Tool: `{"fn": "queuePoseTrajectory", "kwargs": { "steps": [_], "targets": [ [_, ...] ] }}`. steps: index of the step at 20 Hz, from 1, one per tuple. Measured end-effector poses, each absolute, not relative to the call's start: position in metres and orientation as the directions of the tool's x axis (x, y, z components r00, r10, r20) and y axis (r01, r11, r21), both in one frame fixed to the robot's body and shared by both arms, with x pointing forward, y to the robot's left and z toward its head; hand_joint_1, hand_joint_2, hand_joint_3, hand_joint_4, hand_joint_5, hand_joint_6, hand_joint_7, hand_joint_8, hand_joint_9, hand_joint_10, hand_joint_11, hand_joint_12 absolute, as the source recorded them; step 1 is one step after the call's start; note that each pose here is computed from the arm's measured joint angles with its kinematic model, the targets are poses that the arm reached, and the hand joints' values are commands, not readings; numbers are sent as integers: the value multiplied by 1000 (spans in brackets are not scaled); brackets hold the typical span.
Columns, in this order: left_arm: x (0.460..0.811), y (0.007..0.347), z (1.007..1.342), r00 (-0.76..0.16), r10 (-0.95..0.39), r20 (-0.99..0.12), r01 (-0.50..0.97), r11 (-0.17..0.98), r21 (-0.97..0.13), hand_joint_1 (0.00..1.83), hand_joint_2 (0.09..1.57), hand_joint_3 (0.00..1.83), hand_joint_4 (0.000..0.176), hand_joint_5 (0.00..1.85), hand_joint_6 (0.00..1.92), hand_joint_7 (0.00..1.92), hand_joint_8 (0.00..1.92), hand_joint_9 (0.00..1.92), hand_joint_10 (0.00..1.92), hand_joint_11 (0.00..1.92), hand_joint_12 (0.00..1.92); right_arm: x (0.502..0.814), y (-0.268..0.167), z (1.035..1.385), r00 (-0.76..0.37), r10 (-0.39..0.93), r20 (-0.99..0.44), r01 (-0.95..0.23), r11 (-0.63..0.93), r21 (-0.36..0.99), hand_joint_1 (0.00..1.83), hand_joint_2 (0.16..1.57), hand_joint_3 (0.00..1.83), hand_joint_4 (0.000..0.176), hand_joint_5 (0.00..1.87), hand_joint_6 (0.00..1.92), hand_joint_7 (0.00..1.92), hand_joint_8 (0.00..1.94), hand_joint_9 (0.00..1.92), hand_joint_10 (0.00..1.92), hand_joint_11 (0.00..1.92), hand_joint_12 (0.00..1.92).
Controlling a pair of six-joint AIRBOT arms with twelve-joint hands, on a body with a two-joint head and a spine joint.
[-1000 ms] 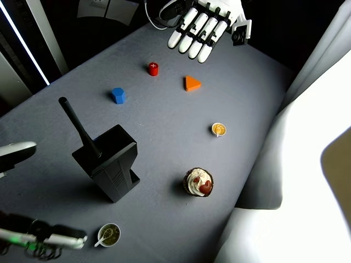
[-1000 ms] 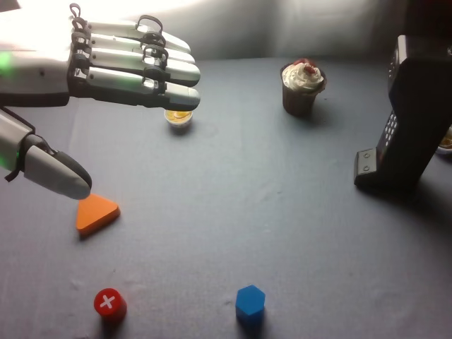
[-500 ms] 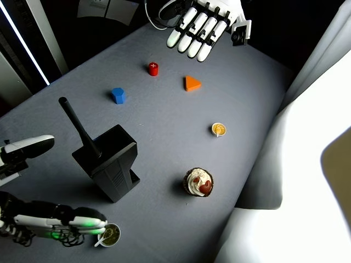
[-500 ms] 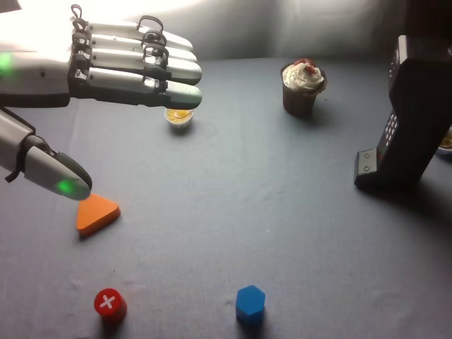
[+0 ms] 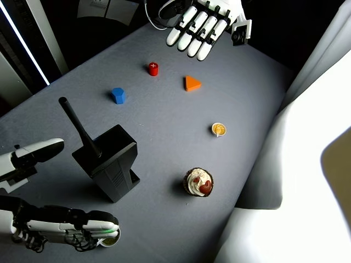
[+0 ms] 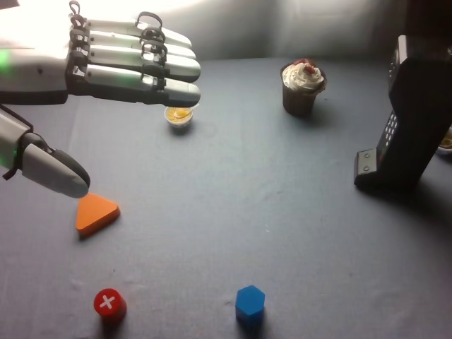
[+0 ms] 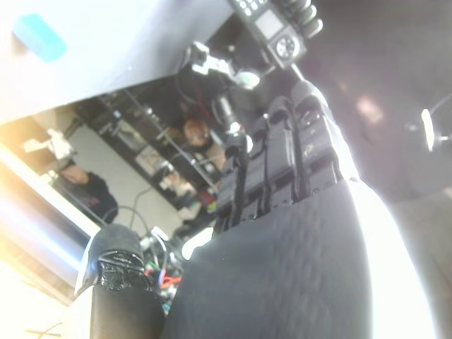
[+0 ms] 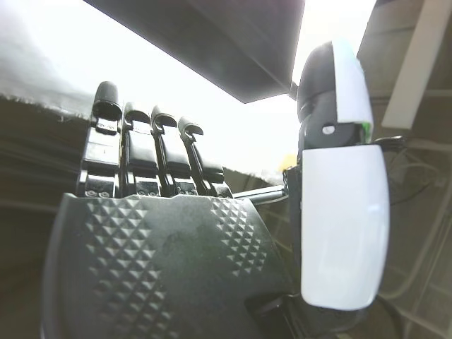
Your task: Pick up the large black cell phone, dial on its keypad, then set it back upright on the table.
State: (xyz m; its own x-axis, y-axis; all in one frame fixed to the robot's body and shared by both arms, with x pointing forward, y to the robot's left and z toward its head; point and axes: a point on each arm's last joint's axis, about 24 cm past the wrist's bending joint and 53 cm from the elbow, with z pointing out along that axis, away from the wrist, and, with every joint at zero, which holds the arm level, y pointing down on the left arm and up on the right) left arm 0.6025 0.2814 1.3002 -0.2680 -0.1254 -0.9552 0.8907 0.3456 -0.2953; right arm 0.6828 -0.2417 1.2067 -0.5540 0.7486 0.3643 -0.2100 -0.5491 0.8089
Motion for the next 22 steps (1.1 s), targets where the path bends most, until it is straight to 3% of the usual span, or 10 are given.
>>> {"fn": "queuePoseTrajectory", "kwargs": {
  "steps": [15,22],
  "targets": [
    [602,281,1301,-268,-125,-955,893,340,-295,0,1113,2,34,71,5,39,3,67,4,0,173,691,-207,1228,-625,705,336,-214,-568,794,896,988,3,0,0,0,0,0,10,0,0,339],
    [602,282,1301,-266,-127,-956,893,342,-294,0,1111,0,35,91,3,58,3,77,2,0,240,693,-198,1228,-633,694,343,-203,-576,792,938,939,0,0,132,14,100,10,93,10,0,538]
  ]
}}
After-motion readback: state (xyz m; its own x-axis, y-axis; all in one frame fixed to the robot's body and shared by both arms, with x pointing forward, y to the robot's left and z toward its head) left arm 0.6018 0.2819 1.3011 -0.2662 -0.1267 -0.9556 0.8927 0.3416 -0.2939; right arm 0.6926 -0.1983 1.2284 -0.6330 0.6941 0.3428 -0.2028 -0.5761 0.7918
